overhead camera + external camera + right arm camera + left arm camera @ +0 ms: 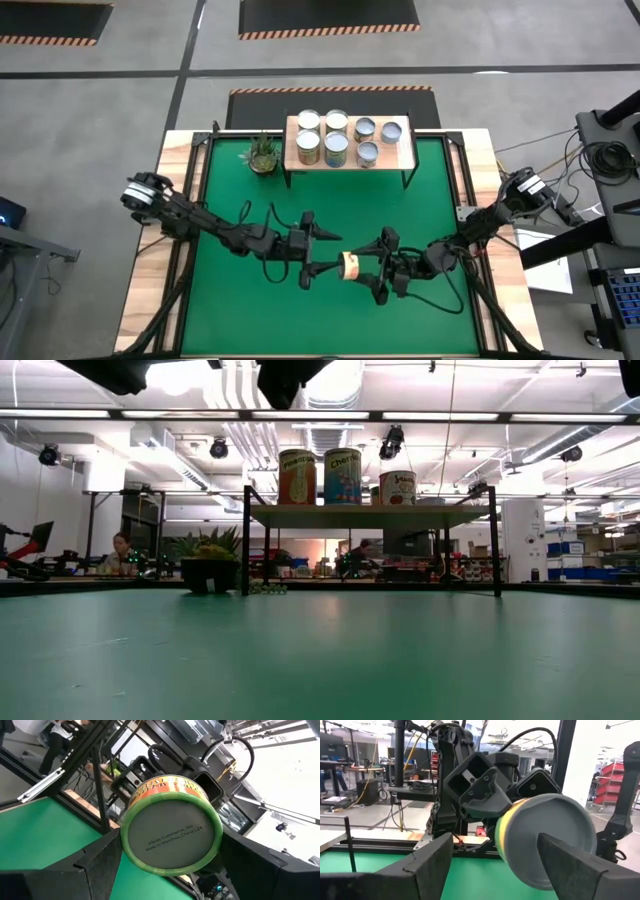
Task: Pick and place cans onto a shelf
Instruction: Put the canned mushrooms on the shelf
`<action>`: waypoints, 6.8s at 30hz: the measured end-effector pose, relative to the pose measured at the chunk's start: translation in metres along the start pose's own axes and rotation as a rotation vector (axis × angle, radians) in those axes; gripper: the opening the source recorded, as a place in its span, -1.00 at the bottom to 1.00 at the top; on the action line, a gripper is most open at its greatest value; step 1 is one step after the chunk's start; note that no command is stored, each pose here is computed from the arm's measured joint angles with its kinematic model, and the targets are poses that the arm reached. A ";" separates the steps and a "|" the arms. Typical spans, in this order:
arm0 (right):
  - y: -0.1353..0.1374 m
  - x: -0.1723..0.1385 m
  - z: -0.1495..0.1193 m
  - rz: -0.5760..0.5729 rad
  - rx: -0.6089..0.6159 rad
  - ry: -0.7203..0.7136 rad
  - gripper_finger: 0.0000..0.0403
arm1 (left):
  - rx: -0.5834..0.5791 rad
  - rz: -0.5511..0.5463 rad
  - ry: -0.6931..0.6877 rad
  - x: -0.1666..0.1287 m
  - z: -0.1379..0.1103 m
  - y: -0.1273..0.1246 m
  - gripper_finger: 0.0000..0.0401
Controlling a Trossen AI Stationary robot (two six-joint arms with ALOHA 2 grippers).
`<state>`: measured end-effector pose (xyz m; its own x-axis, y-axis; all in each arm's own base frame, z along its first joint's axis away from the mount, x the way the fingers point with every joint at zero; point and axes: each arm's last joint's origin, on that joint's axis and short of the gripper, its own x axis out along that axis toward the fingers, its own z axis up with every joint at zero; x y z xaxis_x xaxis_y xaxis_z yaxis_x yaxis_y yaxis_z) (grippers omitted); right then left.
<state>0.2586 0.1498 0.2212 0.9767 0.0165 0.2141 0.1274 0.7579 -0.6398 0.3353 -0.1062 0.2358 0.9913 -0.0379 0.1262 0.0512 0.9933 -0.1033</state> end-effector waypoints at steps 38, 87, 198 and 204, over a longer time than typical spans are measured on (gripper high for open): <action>-0.001 -0.002 -0.001 -0.059 0.125 0.098 0.67 | 0.040 0.023 0.059 -0.001 -0.003 0.001 -0.99; -0.097 -0.043 0.054 -0.223 0.209 0.077 0.63 | -0.403 0.358 1.697 -0.021 -0.041 0.021 -1.00; 0.040 0.042 -0.130 0.336 0.763 0.690 0.63 | 0.384 0.331 0.977 -0.041 -0.088 -0.054 -1.00; 0.049 0.055 -0.138 0.385 0.745 0.686 0.63 | 0.352 0.332 0.937 -0.044 -0.097 -0.048 -1.00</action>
<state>0.3421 0.0981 0.1000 0.8464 0.1455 -0.5122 -0.1195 0.9893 0.0836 0.3012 -0.1632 0.1393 0.6541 0.3216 -0.6846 -0.1291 0.9393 0.3179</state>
